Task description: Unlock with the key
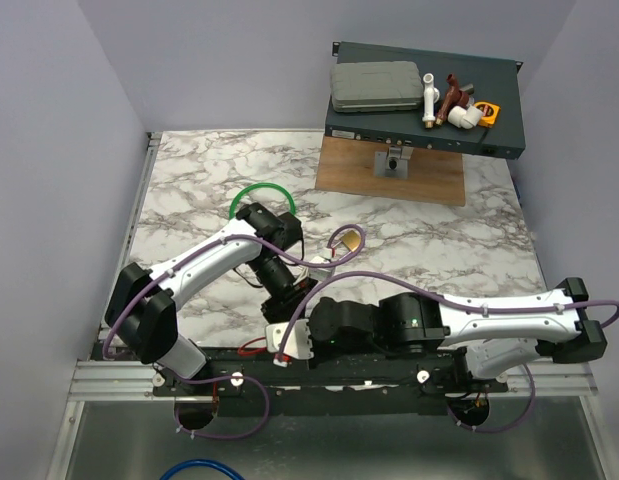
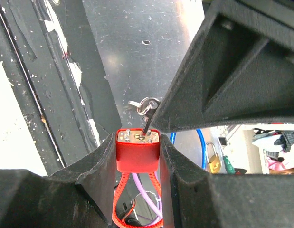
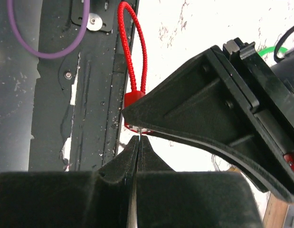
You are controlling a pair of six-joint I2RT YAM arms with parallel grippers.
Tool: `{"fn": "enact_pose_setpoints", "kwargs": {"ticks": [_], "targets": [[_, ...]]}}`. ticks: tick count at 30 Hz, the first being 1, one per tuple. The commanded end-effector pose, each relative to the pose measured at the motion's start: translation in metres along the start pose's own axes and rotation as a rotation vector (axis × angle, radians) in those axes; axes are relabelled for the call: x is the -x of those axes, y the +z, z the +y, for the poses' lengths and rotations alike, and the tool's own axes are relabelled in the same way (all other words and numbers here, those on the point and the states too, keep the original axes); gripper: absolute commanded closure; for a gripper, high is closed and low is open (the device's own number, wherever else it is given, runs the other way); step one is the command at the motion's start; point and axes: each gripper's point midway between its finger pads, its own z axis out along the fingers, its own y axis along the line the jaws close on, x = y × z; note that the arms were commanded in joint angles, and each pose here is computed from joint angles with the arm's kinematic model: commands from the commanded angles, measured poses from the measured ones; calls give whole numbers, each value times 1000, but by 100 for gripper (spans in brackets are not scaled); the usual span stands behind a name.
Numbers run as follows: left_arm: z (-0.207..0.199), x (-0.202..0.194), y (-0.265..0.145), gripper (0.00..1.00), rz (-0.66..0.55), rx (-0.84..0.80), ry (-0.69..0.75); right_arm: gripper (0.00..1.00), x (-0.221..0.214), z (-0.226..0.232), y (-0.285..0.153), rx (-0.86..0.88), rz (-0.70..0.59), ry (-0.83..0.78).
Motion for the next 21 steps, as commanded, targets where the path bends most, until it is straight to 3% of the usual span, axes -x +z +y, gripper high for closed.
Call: {"fn": "enact_pose_setpoints", "kwargs": {"ticks": [1,21], "targets": [[-19,7,-2,100,-47,-26,38,99,15,2,-11,0,-106,20],[-33,13,-3,100,-80,-30,88,99,16,8,-11,20,-145,40]]}}
